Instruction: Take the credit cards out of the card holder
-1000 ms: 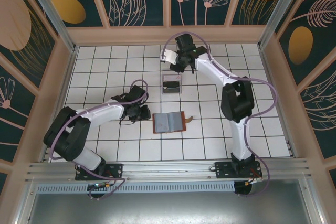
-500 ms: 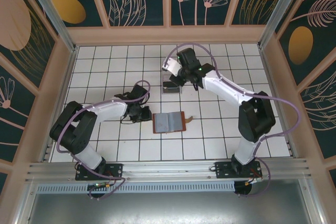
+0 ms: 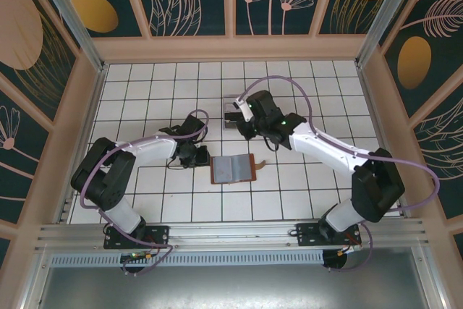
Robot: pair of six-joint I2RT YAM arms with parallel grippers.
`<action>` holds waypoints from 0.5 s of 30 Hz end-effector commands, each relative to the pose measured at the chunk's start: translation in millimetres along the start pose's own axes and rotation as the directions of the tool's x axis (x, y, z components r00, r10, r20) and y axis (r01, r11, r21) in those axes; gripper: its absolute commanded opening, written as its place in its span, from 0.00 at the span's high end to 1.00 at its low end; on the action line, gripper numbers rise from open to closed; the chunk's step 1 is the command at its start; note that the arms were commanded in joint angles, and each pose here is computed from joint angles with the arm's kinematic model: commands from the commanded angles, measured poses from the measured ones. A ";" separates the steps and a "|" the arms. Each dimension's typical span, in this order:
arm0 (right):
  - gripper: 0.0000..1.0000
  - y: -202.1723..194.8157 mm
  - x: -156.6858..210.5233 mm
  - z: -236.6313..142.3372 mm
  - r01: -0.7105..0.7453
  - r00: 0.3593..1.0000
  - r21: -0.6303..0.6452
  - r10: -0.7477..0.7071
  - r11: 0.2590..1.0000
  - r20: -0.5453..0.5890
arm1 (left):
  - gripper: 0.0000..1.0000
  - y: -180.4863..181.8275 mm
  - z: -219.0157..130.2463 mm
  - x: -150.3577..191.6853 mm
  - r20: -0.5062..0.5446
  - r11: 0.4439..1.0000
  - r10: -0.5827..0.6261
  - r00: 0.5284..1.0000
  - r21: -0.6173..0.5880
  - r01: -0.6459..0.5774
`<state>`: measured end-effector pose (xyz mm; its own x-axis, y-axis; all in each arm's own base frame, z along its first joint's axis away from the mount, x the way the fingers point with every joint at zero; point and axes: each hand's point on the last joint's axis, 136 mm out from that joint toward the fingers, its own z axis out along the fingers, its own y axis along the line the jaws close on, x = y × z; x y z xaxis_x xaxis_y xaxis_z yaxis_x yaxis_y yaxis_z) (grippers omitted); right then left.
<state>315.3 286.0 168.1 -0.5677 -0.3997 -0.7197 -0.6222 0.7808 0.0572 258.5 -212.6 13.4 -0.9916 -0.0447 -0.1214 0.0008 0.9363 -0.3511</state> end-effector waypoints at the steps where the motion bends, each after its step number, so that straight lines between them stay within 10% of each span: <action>1: 0.82 7.2 1.7 -11.6 -0.224 0.974 -0.012 0.224 0.975 0.033 | 0.79 -15.3 -5.5 -16.0 0.062 0.999 0.031 0.998 0.043 -0.033; 15: 0.79 90.5 75.9 21.6 -0.649 0.743 -0.177 0.566 0.740 -0.357 | 0.79 1.9 -19.6 -16.6 0.122 0.999 0.030 0.992 -0.031 -0.026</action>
<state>247.2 317.4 119.7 -0.9206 -0.0494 -0.3874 -0.2711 0.7948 0.5429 273.2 -211.2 29.9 -0.9746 -0.0628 -0.2151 0.0166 0.9371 -0.3485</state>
